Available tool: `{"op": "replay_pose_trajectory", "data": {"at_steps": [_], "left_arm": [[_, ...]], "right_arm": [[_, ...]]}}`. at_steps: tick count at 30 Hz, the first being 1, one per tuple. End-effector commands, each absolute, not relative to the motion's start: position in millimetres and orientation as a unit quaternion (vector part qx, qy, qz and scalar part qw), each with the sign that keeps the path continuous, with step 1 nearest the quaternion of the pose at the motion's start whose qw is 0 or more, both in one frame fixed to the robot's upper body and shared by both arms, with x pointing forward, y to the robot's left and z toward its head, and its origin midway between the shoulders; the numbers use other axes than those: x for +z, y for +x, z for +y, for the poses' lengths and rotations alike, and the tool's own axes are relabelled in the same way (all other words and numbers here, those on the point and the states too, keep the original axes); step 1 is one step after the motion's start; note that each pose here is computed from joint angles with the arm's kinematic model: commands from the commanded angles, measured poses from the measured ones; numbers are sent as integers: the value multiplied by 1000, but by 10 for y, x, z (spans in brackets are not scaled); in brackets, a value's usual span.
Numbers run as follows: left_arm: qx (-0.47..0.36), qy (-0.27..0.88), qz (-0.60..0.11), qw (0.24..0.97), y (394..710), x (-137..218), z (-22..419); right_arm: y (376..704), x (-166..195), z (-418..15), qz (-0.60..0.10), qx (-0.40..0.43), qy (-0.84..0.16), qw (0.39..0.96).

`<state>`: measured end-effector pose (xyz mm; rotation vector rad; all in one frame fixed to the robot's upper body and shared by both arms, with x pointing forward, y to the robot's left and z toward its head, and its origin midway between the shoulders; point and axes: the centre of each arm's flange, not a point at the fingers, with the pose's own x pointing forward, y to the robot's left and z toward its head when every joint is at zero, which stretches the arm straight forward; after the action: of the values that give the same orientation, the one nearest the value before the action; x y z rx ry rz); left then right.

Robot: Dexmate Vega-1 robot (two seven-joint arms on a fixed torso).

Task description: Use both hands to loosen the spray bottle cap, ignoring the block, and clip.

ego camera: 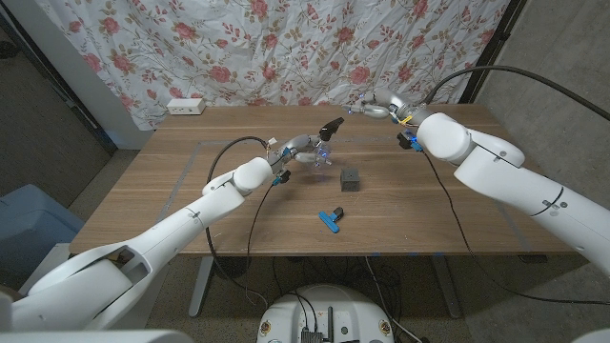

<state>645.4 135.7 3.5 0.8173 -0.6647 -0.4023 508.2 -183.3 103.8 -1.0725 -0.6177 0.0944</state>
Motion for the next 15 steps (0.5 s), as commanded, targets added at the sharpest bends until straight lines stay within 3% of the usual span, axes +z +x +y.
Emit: {"op": "replay_pose_trajectory", "data": {"at_steps": [1, 15], "left_arm": [[-188, 386, -313, 847, 6470, 31, 1328], [-189, 386, -313, 847, 6474, 34, 1306]], "right_arm": [[5111, 991, -1787, -273, 52, -511, 814], [5195, 971, -1724, -258, 76, -518, 812]]}}
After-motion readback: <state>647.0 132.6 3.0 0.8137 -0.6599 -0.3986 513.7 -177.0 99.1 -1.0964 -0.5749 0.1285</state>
